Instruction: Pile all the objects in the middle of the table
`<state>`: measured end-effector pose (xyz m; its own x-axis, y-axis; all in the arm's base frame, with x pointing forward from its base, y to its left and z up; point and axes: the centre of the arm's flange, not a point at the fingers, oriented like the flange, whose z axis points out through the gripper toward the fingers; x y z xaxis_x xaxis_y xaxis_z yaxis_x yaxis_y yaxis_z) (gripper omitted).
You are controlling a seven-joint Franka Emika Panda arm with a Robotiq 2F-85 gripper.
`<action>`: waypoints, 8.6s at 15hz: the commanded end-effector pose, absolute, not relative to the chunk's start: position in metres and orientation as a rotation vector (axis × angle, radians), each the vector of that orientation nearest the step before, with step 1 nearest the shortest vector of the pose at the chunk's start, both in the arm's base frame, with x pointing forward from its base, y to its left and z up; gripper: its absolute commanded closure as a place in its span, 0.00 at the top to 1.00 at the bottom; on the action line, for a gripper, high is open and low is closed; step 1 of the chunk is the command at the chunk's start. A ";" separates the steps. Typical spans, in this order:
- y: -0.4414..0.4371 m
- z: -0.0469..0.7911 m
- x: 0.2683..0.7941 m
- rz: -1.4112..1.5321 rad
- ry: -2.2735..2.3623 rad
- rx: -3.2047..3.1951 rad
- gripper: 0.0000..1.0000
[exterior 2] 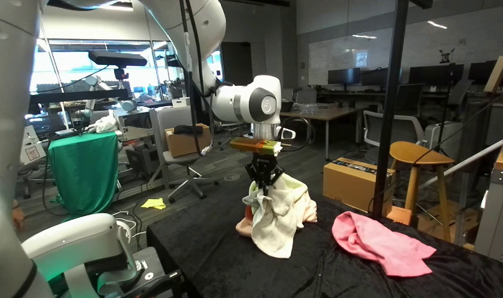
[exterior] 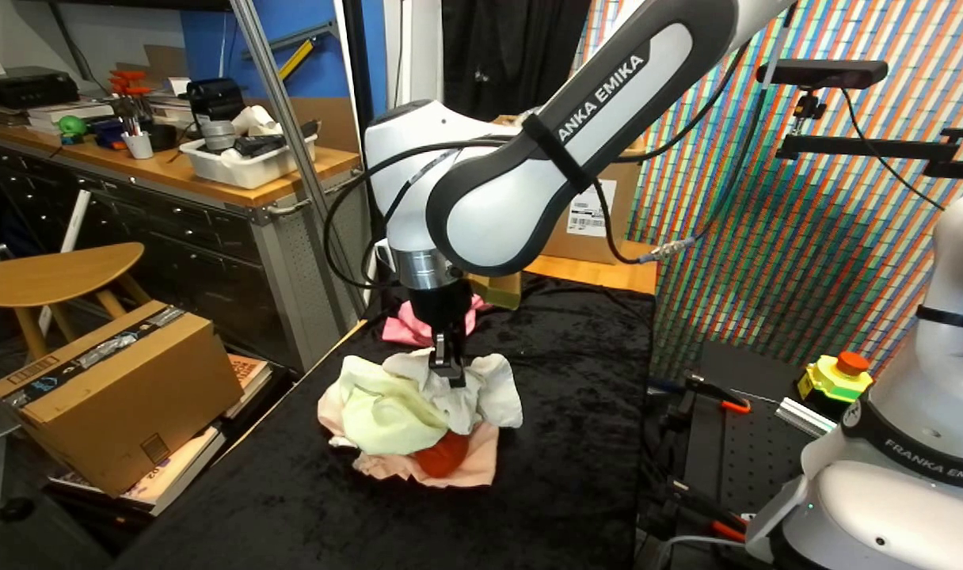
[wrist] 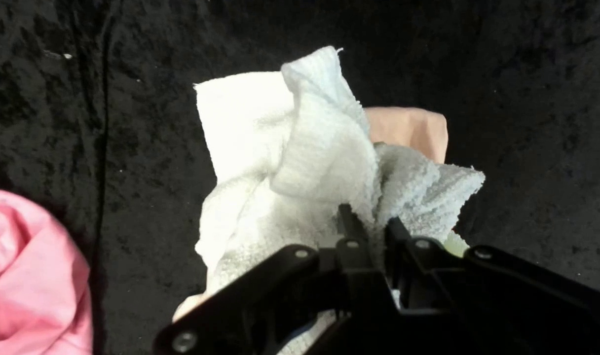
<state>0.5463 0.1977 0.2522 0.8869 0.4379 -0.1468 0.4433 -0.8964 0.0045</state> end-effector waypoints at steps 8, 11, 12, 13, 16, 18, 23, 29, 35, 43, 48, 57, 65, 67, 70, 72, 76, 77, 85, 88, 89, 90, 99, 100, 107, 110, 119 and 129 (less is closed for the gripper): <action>0.223 0.236 0.570 -0.183 0.606 3.044 0.46; 0.217 0.249 0.568 -0.165 0.608 3.035 0.69; 0.214 0.254 0.568 -0.159 0.602 3.037 0.75; 0.211 0.259 0.567 -0.156 0.607 3.041 0.84; 0.200 0.279 0.567 -0.100 0.592 3.050 1.00; 0.191 0.294 0.569 -0.058 0.568 3.061 1.00; 0.160 0.323 0.579 0.014 0.559 3.046 1.00; 0.094 0.335 0.600 0.021 0.666 3.033 1.00; -0.012 0.325 0.628 -0.008 0.858 2.927 1.00; -0.089 0.288 0.668 0.076 0.917 2.887 1.00; -0.094 0.246 0.688 0.132 0.871 2.860 1.00; -0.051 0.189 0.712 0.232 0.868 2.790 1.00; -0.034 0.177 0.729 0.227 0.874 2.795 1.00; -0.035 0.177 0.729 0.217 0.871 2.807 1.00; -0.032 0.180 0.721 0.166 0.891 2.836 1.00; -0.025 0.180 0.716 0.133 0.907 2.858 1.00; -0.006 0.177 0.709 0.106 0.940 2.872 1.00; -0.003 0.176 0.708 0.104 0.942 2.872 1.00; -0.006 0.169 0.710 0.064 0.950 2.872 1.00; -0.015 0.165 0.714 0.066 0.936 2.846 1.00; -0.019 0.163 0.715 0.067 0.927 2.843 1.00; -0.022 0.162 0.716 0.064 0.923 2.843 1.00; -0.036 0.138 0.720 0.087 0.871 2.830 1.00; -0.036 0.137 0.721 0.096 0.870 2.828 1.00; -0.038 0.145 0.729 0.125 0.873 2.816 0.58; -0.040 0.148 0.731 0.117 0.871 2.818 0.35; -0.046 0.169 0.727 -0.029 0.938 2.838 0.09; -0.048 0.258 0.717 -0.088 1.218 2.820 0.10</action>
